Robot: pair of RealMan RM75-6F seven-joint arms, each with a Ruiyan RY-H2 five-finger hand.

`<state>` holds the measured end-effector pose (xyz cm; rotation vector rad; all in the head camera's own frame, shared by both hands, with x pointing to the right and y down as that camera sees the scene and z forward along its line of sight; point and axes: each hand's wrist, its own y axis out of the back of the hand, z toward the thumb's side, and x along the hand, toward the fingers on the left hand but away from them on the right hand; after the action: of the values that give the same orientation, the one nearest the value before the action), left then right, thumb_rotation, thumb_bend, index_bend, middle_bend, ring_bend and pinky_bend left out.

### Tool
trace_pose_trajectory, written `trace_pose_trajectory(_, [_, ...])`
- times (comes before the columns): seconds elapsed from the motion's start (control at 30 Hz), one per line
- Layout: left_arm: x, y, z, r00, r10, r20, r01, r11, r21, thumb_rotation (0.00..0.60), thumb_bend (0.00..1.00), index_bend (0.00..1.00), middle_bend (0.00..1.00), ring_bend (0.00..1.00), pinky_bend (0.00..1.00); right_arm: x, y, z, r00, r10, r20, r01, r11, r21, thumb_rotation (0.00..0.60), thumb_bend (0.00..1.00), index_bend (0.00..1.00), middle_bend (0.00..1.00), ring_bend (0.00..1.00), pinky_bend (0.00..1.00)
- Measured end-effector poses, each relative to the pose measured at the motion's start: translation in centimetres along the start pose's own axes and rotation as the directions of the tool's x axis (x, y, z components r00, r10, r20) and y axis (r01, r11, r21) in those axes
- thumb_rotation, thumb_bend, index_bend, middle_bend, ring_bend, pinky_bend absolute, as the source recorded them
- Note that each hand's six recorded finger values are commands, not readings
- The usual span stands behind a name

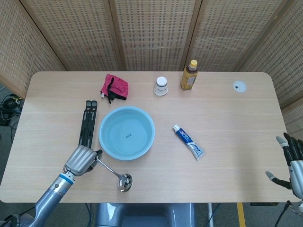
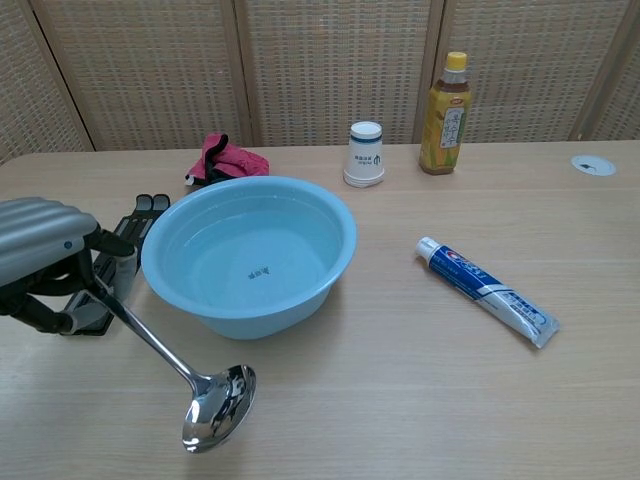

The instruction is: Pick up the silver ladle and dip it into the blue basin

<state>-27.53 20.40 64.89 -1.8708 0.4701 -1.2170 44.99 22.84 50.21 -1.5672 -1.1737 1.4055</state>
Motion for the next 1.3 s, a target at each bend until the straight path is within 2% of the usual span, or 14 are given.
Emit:
trace_pose_trajectory(0.2, [1.6, 4.3, 0.6, 0.998, 0.064, -0.005, -0.064, 0.998, 0.022, 0.600, 0.62, 0.78, 0.94, 0.94, 1.00, -0.1, 0.1, -0.3, 1.000, -0.006, 0.012, 0.005, 1.000, 0.002, 0.600, 0.00, 0.00, 0.00, 0.00, 0.00])
trace_pose_trajectory(0.33, [3.6, 6.9, 0.6, 0.996, 0.090, -0.027, -0.088, 0.993, 0.082, 0.600, 0.63, 0.78, 0.94, 0.94, 1.00, -0.2, 0.2, -0.5, 1.000, -0.007, 0.020, 0.007, 1.000, -0.003, 0.600, 0.00, 0.00, 0.00, 0.00, 0.00])
trace_pose_trajectory(0.47, [5.8, 8.6, 0.3, 0.994, 0.090, -0.062, -0.081, 0.986, 0.143, 0.600, 0.63, 0.78, 0.94, 0.94, 1.00, -0.5, 0.1, -0.8, 0.999, -0.003, 0.033, 0.003, 1.000, -0.004, 0.600, 0.00, 0.00, 0.00, 0.00, 0.00])
trace_pose_trajectory(0.63, [9.3, 10.0, 0.0, 0.990, 0.073, -0.119, -0.055, 0.987, 0.153, 0.600, 0.64, 0.79, 0.94, 0.94, 1.00, -0.7, 0.0, -1.1, 0.999, 0.001, 0.046, -0.001, 1.000, -0.001, 0.600, 0.00, 0.00, 0.00, 0.00, 0.00])
trace_pose_trajectory(0.93, [13.7, 9.2, -1.6, 0.977, 0.036, -0.210, 0.003, 0.983, 0.185, 0.600, 0.64, 0.80, 0.94, 0.94, 1.00, -1.1, -0.4, -1.4, 0.998, 0.011, 0.061, -0.012, 1.000, 0.009, 0.600, 0.00, 0.00, 0.00, 0.00, 0.00])
trace_pose_trajectory(1.3, [16.3, 6.5, -1.5, 0.971, 0.012, -0.238, 0.044, 0.972, 0.231, 0.600, 0.65, 0.80, 0.94, 0.94, 1.00, -1.4, -0.7, -1.7, 0.997, 0.017, 0.071, -0.018, 1.000, 0.013, 0.600, 0.00, 0.00, 0.00, 0.00, 0.00])
